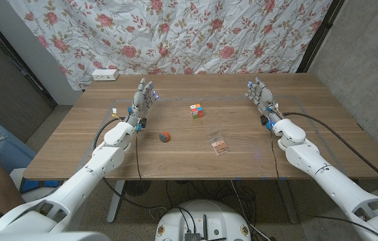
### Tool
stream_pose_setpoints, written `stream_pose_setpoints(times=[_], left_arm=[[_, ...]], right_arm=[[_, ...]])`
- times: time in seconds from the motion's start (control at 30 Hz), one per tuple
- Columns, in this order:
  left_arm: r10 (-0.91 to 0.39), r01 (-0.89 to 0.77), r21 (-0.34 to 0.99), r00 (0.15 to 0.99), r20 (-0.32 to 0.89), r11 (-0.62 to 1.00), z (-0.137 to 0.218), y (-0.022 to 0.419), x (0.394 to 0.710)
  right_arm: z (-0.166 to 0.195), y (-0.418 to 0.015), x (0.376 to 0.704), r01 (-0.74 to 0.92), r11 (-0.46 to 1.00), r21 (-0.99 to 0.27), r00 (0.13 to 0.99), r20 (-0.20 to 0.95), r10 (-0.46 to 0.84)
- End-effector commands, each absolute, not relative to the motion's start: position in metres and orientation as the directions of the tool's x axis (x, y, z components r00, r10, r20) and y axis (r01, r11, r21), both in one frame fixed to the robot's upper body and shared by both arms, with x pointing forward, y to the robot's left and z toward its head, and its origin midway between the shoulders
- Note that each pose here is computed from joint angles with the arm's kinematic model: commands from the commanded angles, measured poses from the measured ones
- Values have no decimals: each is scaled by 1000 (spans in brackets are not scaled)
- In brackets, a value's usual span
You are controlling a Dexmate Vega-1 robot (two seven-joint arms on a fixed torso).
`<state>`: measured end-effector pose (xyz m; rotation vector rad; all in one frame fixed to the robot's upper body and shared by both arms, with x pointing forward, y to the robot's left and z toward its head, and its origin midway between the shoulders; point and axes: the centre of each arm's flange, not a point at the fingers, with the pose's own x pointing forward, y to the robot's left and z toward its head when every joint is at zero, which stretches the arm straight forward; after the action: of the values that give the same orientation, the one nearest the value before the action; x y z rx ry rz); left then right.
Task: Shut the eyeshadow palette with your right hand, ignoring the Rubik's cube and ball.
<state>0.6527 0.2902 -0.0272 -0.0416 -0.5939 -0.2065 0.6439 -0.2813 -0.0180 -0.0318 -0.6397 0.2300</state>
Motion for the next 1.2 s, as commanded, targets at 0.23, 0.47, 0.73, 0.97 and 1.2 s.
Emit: stream_pose_setpoints(times=[0.23, 0.47, 0.73, 0.97, 1.2], left_arm=[[-181, 205, 20, 809, 559, 979, -27, 290, 653], [-181, 205, 20, 809, 559, 979, -27, 290, 653], [-181, 205, 20, 809, 559, 979, -27, 290, 653], [-181, 205, 20, 809, 559, 979, -27, 290, 653], [-181, 205, 20, 809, 559, 979, -27, 290, 653]], right_arm=[[0, -264, 629, -195, 947, -257, 749, 584, 313], [5, -263, 622, -199, 927, -318, 739, 572, 355], [10, -270, 613, -170, 892, -419, 739, 545, 397], [14, -274, 606, -143, 849, -509, 750, 504, 428], [17, -271, 597, -75, 767, -637, 748, 473, 466]])
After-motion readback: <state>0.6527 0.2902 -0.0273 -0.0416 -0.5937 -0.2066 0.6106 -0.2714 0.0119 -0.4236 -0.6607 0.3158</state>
